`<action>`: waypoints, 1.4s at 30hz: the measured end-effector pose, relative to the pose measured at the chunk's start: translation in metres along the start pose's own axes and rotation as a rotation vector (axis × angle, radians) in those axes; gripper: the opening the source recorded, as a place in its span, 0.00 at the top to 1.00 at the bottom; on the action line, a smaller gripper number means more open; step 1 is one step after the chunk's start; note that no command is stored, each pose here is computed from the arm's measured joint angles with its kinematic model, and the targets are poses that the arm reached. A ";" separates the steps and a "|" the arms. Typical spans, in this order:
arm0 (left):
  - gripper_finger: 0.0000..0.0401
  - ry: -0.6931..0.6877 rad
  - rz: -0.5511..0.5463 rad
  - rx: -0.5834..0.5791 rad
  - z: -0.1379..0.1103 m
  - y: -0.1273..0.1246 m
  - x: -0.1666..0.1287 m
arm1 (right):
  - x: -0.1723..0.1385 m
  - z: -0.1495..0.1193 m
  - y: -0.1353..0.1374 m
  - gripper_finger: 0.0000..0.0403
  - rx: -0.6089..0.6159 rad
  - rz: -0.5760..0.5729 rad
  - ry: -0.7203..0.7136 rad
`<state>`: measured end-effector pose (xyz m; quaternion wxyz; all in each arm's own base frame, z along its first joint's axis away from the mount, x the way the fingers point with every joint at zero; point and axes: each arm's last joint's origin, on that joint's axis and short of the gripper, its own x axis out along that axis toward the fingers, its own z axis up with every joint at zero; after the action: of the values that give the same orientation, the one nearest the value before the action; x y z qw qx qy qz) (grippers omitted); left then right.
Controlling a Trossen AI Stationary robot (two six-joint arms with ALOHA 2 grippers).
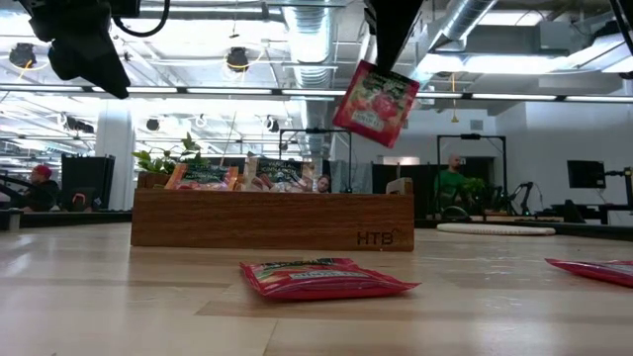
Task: Pick & Place Tea
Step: Put the red tea bag into the right section of the wooden organizer
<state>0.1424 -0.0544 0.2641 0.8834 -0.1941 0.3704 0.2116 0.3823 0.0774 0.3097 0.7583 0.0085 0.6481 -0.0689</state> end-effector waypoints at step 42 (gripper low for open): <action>0.69 -0.060 0.044 0.002 0.002 0.001 0.000 | 0.006 0.027 -0.033 1.00 -0.017 0.044 0.072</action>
<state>0.1427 -0.0525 0.2650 0.8893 -0.1785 0.3483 0.2364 0.4056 0.0417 0.3105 0.7358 0.0187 0.6753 -0.0464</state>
